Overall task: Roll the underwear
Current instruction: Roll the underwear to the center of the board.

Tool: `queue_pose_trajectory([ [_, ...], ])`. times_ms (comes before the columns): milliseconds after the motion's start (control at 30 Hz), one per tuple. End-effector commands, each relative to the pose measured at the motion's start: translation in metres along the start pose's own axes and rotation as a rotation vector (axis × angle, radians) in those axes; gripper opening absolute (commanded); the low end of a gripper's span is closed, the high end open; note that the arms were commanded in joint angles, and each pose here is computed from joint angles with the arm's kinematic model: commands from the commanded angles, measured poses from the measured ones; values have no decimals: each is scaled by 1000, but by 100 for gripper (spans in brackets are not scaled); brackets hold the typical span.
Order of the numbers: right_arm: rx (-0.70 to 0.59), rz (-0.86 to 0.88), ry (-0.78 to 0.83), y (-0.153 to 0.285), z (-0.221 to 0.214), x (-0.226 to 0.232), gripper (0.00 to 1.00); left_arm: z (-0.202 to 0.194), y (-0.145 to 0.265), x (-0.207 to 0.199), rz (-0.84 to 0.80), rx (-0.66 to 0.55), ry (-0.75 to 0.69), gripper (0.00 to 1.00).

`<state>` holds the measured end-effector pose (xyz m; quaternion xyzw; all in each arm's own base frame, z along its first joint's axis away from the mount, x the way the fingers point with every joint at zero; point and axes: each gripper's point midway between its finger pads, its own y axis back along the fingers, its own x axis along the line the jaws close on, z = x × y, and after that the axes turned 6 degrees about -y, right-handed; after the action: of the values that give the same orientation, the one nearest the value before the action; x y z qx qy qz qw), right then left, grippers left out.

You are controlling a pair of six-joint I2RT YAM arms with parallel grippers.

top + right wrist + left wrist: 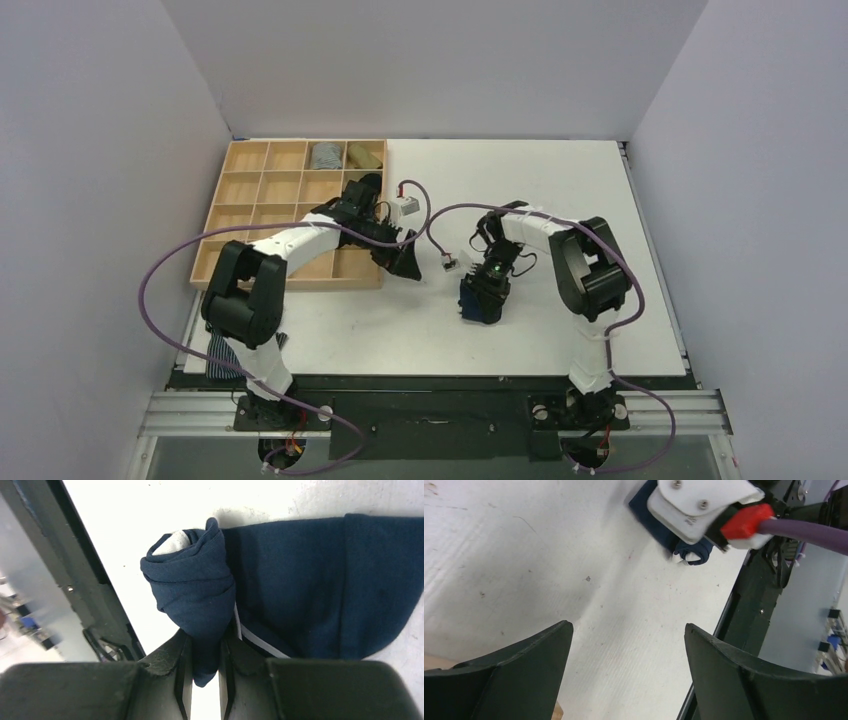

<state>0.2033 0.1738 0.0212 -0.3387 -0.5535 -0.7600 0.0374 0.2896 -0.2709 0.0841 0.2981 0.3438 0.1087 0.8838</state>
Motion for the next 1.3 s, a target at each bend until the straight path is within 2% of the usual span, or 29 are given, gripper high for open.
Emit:
queue_pose_trajectory([
  [0,-1,131,-3,4,5,1,0,31,20,0,106,-116,-164,82],
  [233,-12,284,-87,13,10,-3,0,35,33,-15,143,-187,-260,82],
  [367,-8,308,-98,16,13,-8,0,41,33,-32,161,-212,-384,82],
  [600,33,362,-111,11,10,-10,0,34,-12,-81,171,-97,-733,83],
  [800,52,369,-121,5,9,-14,0,30,-60,-103,171,-16,-977,83],
  [967,57,366,-117,4,10,-14,0,25,-91,-103,169,35,-1029,83],
  [1267,59,367,-122,3,10,-15,0,18,-113,-100,152,64,-1042,82],
])
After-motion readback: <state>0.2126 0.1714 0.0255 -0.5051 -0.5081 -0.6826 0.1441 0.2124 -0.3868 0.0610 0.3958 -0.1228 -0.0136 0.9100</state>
